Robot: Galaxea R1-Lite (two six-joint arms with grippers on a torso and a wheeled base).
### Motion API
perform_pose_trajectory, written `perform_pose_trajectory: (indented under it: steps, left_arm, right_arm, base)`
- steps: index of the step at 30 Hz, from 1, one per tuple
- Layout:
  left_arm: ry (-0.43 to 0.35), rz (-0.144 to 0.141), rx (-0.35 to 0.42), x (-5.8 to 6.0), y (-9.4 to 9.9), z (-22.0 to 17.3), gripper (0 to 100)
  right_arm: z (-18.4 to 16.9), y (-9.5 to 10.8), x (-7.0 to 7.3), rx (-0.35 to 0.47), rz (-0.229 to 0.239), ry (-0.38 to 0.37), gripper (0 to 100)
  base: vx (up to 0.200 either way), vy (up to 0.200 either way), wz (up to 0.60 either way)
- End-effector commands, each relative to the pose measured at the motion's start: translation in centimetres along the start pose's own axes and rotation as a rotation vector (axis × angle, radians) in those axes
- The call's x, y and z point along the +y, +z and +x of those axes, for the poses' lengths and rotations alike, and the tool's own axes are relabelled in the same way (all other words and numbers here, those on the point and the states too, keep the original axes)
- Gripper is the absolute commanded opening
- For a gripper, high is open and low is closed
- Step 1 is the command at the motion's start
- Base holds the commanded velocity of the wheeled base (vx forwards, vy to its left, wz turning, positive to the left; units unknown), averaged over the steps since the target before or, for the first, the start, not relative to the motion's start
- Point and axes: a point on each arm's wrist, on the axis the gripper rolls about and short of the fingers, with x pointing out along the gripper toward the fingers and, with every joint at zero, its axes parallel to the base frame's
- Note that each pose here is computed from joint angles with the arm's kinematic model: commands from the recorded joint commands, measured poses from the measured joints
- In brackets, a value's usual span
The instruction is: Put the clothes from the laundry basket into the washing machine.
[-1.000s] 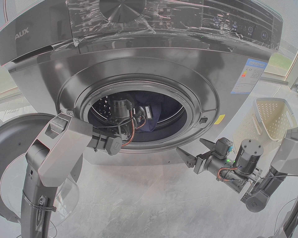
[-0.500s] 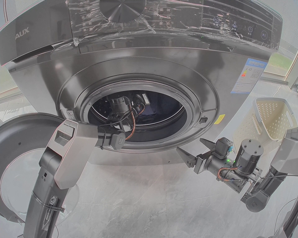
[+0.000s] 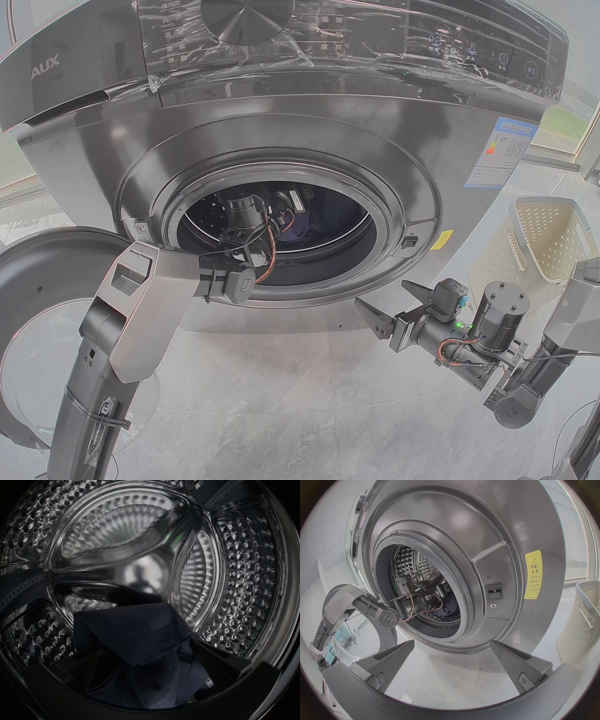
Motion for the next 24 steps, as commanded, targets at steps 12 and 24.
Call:
perform_pose_trajectory:
  steps: [12, 24]
  left_arm:
    - [-0.031, 0.093, 0.218, -2.2, -0.3, -5.5, 100]
    - [-0.038, 0.107, 0.256, -2.5, 0.2, -7.8, 100]
  right_arm:
    - [0.0, 0.0, 0.1, -0.001, -0.001, 0.002, 100]
    - [0.0, -0.1, 0.0, 0.002, -0.001, 0.002, 100]
  base:
    - [0.0, 0.0, 0.0]
    - [0.0, 0.0, 0.0]
